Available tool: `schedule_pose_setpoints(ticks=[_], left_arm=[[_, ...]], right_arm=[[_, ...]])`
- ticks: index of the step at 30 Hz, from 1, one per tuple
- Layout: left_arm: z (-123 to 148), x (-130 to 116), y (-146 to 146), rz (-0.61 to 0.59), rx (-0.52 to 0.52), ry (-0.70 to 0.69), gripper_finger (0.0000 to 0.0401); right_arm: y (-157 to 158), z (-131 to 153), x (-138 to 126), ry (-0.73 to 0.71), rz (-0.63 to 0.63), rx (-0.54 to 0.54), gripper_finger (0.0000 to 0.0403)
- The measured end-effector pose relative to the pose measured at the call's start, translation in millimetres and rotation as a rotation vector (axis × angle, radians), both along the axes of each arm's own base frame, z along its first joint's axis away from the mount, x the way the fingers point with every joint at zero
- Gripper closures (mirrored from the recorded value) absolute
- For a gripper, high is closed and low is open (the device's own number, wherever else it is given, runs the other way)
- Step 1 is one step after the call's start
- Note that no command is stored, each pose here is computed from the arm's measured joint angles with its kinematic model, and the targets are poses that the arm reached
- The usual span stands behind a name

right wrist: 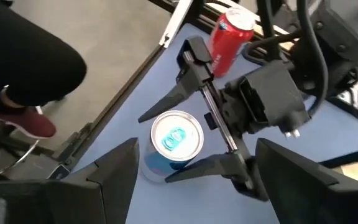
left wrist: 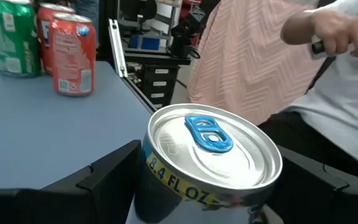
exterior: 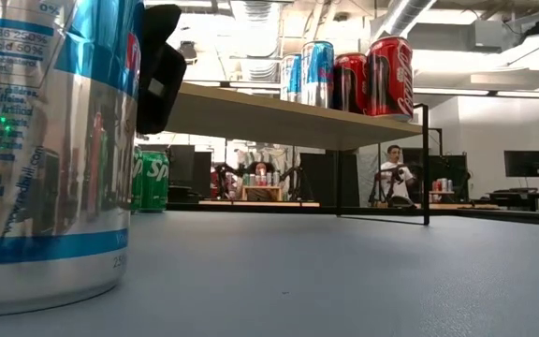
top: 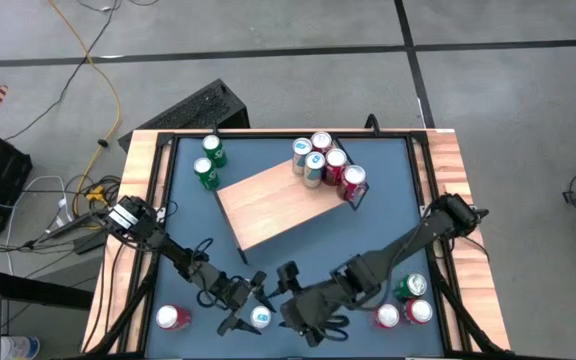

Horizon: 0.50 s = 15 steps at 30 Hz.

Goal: Place canned beverage on shelf
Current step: Put the blue soda can on the shelf aligned with the other blue soda cans

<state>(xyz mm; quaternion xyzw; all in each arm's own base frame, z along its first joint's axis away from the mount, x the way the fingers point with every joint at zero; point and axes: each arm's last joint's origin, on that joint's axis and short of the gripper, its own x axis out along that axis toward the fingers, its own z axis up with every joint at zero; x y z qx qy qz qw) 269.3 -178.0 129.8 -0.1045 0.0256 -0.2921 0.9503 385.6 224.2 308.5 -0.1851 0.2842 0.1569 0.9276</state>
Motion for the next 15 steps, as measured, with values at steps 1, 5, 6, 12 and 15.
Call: schedule_pose_setpoints(ticks=[1,5,6,12,15], left_arm=[[0.0,0.5,0.8,0.000,-0.010,0.008,0.0098],[-2.8,2.8,4.3,0.006,-0.032,0.058,0.0098],[-3.6,3.4,5.3,0.010,-0.031,0.067,0.0098],[-4.6,7.2,11.8,-0.002,-0.044,0.089,0.0098],[-4.8,8.9,14.8,-0.027,-0.071,0.111,0.0098]], right_arm=[[-2.8,-0.3,1.9,0.006,0.014,0.007,0.0095],[-10.7,-0.3,7.3,0.006,0.050,0.004,0.0095],[-10.9,0.0,7.7,-0.001,0.059,-0.007,0.0095],[-4.4,-11.4,15.7,-0.012,0.142,-0.003,0.0095],[-1.9,-25.6,25.4,-0.016,0.168,-0.009,0.0095]])
